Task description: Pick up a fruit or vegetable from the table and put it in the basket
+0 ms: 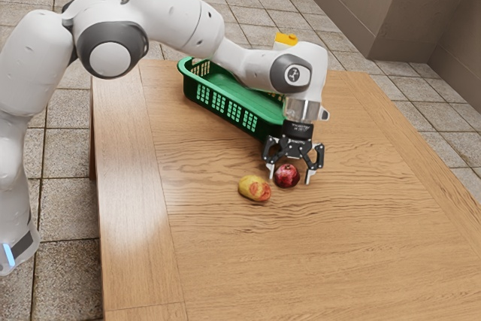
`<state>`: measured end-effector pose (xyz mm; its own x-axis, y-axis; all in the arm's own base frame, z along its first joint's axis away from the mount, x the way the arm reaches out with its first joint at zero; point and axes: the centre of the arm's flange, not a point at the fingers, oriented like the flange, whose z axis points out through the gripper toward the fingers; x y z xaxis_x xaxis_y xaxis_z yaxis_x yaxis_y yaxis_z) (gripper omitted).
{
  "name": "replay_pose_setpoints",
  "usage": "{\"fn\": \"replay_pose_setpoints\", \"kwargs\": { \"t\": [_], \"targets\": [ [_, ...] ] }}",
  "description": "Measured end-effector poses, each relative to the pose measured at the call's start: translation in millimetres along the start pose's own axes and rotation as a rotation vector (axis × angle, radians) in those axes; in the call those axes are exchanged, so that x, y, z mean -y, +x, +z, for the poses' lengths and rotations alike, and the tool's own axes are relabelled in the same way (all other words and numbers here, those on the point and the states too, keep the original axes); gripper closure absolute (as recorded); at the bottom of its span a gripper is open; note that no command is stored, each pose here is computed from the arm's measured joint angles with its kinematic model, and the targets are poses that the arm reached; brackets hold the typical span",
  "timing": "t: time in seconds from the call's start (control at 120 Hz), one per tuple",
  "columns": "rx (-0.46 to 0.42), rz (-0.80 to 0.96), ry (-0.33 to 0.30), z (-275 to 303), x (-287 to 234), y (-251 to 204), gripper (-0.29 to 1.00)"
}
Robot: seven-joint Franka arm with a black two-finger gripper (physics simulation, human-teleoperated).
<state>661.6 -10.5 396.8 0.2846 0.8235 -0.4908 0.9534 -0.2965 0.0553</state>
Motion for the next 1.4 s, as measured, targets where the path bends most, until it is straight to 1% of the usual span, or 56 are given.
{"fn": "replay_pose_setpoints", "kwargs": {
  "t": [0.108, 0.258, 0.417, 0.525, 0.633, 0.7, 0.808, 0.85, 0.908, 0.95, 0.975, 1.033, 1.133, 1.2, 1.233, 1.275, 1.35, 1.4],
  "targets": [
    [0.0, 0.001, -0.002, -1, 0, 0, 0.0],
    [0.008, -0.011, -0.015, -5, 2, 5, 0.11],
    [0.016, -0.016, -0.018, -4, 3, 7, 0.19],
    [0.017, -0.014, -0.016, -2, 2, 4, 0.3],
    [0.013, -0.018, -0.019, -6, 2, 0, 0.34],
    [-0.004, -0.006, -0.049, -29, 3, -16, 0.38],
    [-0.077, 0.047, -0.134, -100, 17, -68, 0.41],
    [-0.112, 0.042, -0.171, -130, 31, -75, 0.42],
    [-0.143, -0.01, -0.212, -166, 66, -66, 0.42],
    [-0.16, -0.062, -0.237, -186, 92, -49, 0.39],
    [-0.167, -0.097, -0.249, -196, 105, -35, 0.35],
    [-0.181, -0.181, -0.275, -216, 131, 0, 0.38],
    [-0.191, -0.326, -0.304, -236, 170, 64, 0.38],
    [-0.194, -0.399, -0.316, -243, 189, 97, 0.38],
    [-0.196, -0.413, -0.317, -244, 191, 104, 0.38],
    [-0.2, -0.402, -0.306, -239, 177, 105, 0.37],
    [-0.196, -0.337, -0.266, -215, 137, 82, 0.39],
    [-0.194, -0.32, -0.255, -208, 126, 75, 0.4]
  ]
}}
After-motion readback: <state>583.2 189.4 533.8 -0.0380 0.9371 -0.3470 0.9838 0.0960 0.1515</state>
